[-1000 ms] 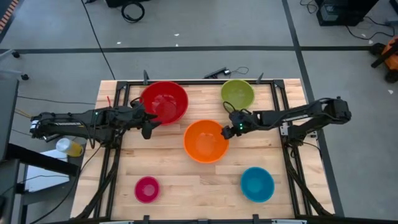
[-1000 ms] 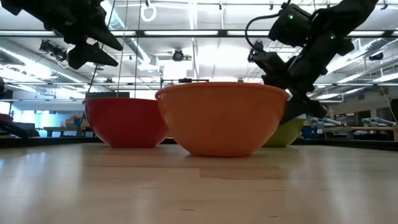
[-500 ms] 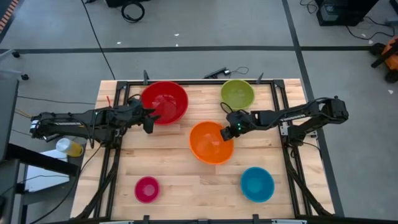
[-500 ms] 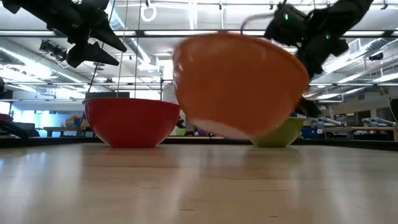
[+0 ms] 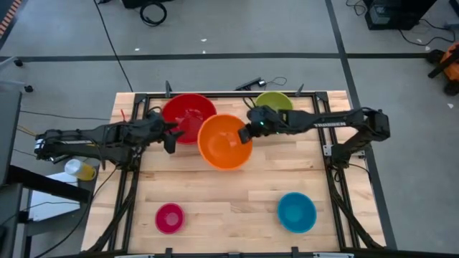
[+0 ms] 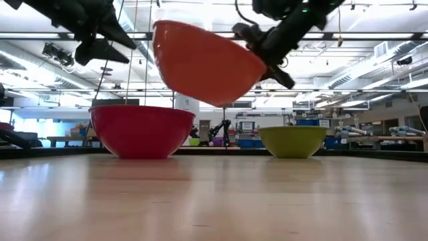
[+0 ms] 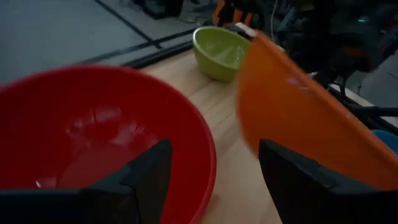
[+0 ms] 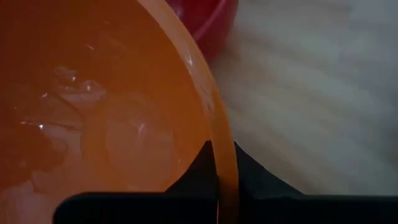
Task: Nest bowls inside each other
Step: Stack the orange bowl on top of the red bowl
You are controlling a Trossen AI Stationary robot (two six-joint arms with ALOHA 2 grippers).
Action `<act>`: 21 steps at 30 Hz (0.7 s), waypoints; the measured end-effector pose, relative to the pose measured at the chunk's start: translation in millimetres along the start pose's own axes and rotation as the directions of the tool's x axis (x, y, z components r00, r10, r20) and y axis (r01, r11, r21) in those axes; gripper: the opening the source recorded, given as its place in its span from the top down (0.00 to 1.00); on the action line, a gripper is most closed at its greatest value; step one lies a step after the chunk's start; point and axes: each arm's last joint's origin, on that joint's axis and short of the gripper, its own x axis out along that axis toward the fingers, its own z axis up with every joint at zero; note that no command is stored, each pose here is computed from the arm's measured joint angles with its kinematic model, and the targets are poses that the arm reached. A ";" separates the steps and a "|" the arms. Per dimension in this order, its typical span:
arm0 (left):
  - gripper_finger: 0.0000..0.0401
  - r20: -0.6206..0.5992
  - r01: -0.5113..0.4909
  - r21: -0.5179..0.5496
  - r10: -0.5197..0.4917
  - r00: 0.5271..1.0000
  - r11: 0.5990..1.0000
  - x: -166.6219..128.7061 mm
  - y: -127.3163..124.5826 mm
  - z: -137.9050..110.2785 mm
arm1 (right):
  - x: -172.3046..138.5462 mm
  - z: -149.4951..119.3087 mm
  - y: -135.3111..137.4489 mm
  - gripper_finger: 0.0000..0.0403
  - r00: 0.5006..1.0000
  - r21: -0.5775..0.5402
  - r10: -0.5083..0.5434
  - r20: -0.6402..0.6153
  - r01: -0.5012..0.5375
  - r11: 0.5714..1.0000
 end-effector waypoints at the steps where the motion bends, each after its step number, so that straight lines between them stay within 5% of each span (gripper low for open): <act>1: 0.39 0.007 0.003 0.021 -0.003 1.000 1.000 -1.6 -0.9 2.9 | 3.5 4.2 1.1 0.96 1.000 -0.002 -0.007 -0.002 0.007 1.000; 6: 0.39 0.049 0.017 0.078 -0.021 0.999 0.997 -11.2 -5.8 19.8 | 24.7 21.6 7.7 0.93 0.999 -0.033 -0.043 -0.007 0.043 0.999; 10: 0.40 0.122 0.044 0.080 -0.053 0.991 0.996 -26.3 -12.0 43.7 | 32.5 64.2 23.3 0.95 0.994 -0.032 0.012 0.107 -0.009 0.999; 15: 0.40 0.218 0.037 0.137 -0.067 0.974 0.990 -46.6 -16.9 71.3 | 59.8 104.0 33.7 0.95 0.982 -0.092 -0.026 0.187 0.044 0.995; 21: 0.40 0.191 -0.033 0.221 -0.010 0.981 0.975 -48.7 -13.8 70.0 | 110.8 123.7 28.8 0.94 0.973 -0.132 -0.098 0.208 0.127 0.983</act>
